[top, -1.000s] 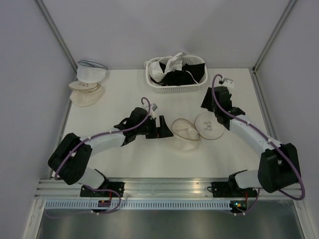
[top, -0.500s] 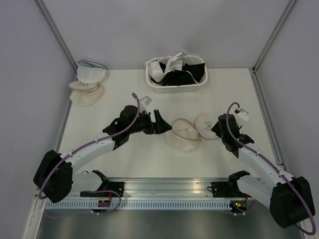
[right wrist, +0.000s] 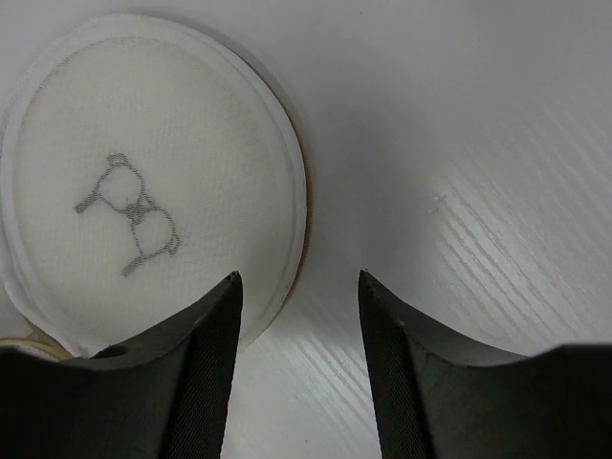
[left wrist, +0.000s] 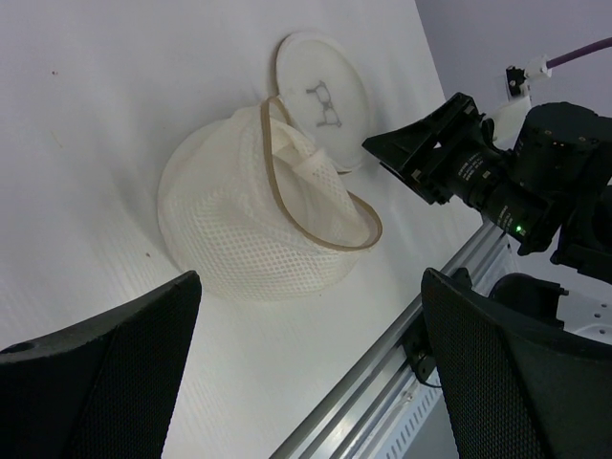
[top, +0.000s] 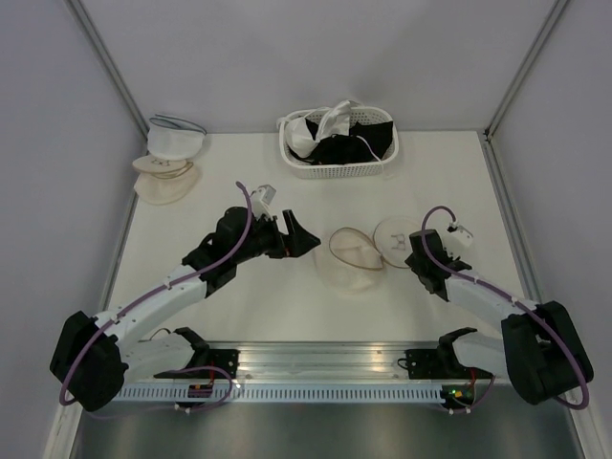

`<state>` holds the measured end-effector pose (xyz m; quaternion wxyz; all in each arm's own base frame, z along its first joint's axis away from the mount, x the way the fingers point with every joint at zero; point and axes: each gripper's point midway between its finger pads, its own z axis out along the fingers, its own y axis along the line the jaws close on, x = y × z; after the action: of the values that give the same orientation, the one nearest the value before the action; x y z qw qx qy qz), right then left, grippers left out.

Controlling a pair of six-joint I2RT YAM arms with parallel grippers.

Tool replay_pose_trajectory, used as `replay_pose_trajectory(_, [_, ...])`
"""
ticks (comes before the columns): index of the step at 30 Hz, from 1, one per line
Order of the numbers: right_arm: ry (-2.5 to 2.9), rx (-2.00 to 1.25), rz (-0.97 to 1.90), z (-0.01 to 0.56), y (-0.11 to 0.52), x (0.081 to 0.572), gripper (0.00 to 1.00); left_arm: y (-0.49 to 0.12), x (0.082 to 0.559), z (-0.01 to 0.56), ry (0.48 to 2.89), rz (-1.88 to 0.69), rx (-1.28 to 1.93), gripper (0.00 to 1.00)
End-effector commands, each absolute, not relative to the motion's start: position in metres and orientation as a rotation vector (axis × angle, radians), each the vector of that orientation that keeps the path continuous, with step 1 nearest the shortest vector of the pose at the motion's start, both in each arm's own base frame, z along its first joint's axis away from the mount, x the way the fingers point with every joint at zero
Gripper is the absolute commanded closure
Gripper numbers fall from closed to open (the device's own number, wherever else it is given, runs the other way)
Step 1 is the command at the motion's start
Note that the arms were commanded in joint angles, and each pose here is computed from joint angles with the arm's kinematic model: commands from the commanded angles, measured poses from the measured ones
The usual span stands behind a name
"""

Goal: Unzip the laundry bag and remove the bra

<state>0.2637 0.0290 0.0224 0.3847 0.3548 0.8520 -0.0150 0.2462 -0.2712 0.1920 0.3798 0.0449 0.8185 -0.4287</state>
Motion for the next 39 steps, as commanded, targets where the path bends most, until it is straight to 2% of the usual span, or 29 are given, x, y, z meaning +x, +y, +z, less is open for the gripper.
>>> replay_pose_trajectory(1, [2.104, 0.952, -0.031, 0.016, 0.026, 0.279, 0.45, -0.266, 0.249, 0.184, 2.105, -1.063, 0.088, 0.00])
replay_pose_trajectory(3, [2.108, 0.958, -0.027, 0.010, 0.027, 0.282, 0.48, -0.265, 0.249, 0.182, 2.109, -1.063, 0.085, 0.00])
replay_pose_trajectory(5, [2.104, 0.969, -0.020, 0.005, 0.028, 0.288, 0.60, -0.265, 0.248, 0.180, 2.116, -1.063, 0.084, 0.00])
replay_pose_trajectory(6, [2.106, 0.973, -0.019, 0.003, 0.028, 0.289, 0.75, -0.265, 0.248, 0.178, 2.121, -1.061, 0.080, 0.00])
replay_pose_trajectory(7, [2.104, 0.973, -0.009, 0.003, 0.029, 0.292, 0.82, -0.264, 0.248, 0.179, 2.119, -1.062, 0.080, 0.00])
replay_pose_trajectory(10, [2.099, 0.954, 0.009, 0.008, 0.031, 0.295, 0.97, -0.264, 0.247, 0.176, 2.126, -1.063, 0.081, 0.00])
replay_pose_trajectory(11, [2.096, 0.942, 0.013, 0.010, 0.031, 0.296, 0.99, -0.263, 0.247, 0.175, 2.130, -1.062, 0.080, 0.00])
replay_pose_trajectory(15, [2.052, 0.893, 0.019, 0.032, 0.027, 0.296, 0.99, -0.262, 0.248, 0.174, 2.131, -1.054, 0.073, 0.00])
replay_pose_trajectory(21, [1.878, 0.713, 0.159, 0.115, 0.035, 0.306, 1.00, -0.260, 0.251, 0.177, 2.121, -1.043, 0.072, 0.00])
replay_pose_trajectory(26, [1.801, 0.249, 0.363, 0.189, 0.089, 0.317, 1.00, -0.251, 0.258, 0.182, 2.105, -0.998, 0.011, 0.00])
replay_pose_trajectory(32, [1.907, -0.353, 0.596, 0.176, 0.188, 0.302, 1.00, -0.236, 0.261, 0.177, 2.114, -0.948, -0.106, 0.00])
replay_pose_trajectory(35, [1.945, -0.643, 0.738, 0.152, 0.242, 0.268, 1.00, -0.227, 0.262, 0.171, 2.126, -0.907, -0.168, 0.00])
replay_pose_trajectory(39, [2.041, -0.937, 0.811, 0.116, 0.278, 0.229, 1.00, -0.220, 0.260, 0.166, 2.133, -0.885, -0.216, 0.00])
